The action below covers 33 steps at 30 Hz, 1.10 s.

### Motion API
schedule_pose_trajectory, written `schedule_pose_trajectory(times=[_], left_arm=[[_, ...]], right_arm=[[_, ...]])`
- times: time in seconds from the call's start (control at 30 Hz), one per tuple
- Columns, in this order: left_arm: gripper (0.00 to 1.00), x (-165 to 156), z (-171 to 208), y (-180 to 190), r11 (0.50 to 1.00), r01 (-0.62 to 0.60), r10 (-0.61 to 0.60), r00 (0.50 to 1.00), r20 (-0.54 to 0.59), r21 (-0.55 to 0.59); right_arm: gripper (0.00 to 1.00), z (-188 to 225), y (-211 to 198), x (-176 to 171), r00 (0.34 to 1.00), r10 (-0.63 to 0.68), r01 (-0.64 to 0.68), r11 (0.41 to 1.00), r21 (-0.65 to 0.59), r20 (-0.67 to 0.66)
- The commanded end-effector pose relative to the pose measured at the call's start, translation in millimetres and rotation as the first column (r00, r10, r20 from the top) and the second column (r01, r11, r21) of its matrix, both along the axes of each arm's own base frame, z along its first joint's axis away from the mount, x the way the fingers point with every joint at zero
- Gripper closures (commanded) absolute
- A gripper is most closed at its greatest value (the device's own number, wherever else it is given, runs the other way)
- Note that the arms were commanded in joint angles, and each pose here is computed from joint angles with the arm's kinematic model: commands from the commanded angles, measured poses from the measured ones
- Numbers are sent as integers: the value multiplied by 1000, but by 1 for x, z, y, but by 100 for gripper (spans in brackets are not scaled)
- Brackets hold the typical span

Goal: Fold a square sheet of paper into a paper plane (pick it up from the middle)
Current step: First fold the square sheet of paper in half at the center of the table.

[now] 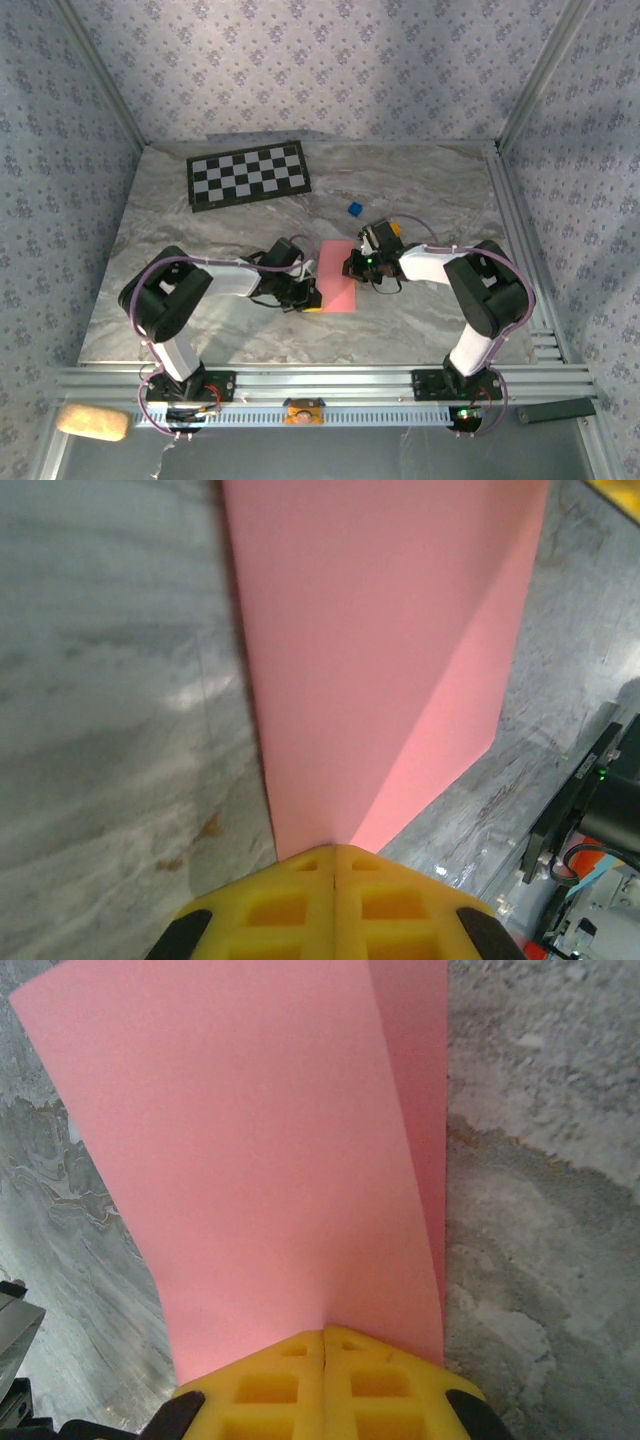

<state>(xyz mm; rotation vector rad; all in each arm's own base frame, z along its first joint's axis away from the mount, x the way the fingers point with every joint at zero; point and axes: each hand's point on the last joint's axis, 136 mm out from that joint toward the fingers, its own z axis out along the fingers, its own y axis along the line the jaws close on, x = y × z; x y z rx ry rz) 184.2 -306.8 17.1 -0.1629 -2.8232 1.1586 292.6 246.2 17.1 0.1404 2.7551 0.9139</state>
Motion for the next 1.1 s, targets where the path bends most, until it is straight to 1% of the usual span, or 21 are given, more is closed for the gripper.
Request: schedule_pose_trajectory(times=[0.0, 0.2, 0.33, 0.47, 0.6, 0.67, 0.8, 0.93, 1.07], left_arm=[[100, -30, -16, 21, 994, 50, -44, 997, -69, 100], [100, -35, -12, 23, 988, 80, -73, 996, -52, 131], [100, -22, 18, 12, 996, 56, -57, 998, 24, 68], [100, 5, 57, 2, 1000, 13, -11, 994, 113, -12], [100, 48, 70, 1, 996, -65, 73, 988, 139, -60], [100, 66, 71, -4, 993, -78, 89, 988, 127, -87], [100, 87, 62, -15, 994, -68, 77, 990, 121, -80], [100, 95, 49, -21, 996, -60, 67, 991, 112, -67], [100, 100, 29, -16, 996, -79, 82, 992, 95, -33]], right_arm=[[100, -58, -50, -50, 979, -66, 18, 970, -243, -192], [100, -57, -49, -48, 980, -58, 11, 971, -239, -190], [100, -55, -46, -48, 982, -18, -26, 973, -230, -187], [100, -50, -41, -45, 983, 43, -83, 972, -218, -181], [100, -48, -37, -41, 980, 80, -118, 970, -210, -183], [100, -48, -37, -40, 980, 79, -118, 971, -210, -185], [100, -48, -38, -39, 980, 68, -109, 971, -214, -190], [100, -49, -40, -40, 980, 54, -96, 971, -220, -191], [100, -50, -40, -40, 981, 51, -92, 971, -219, -188]])
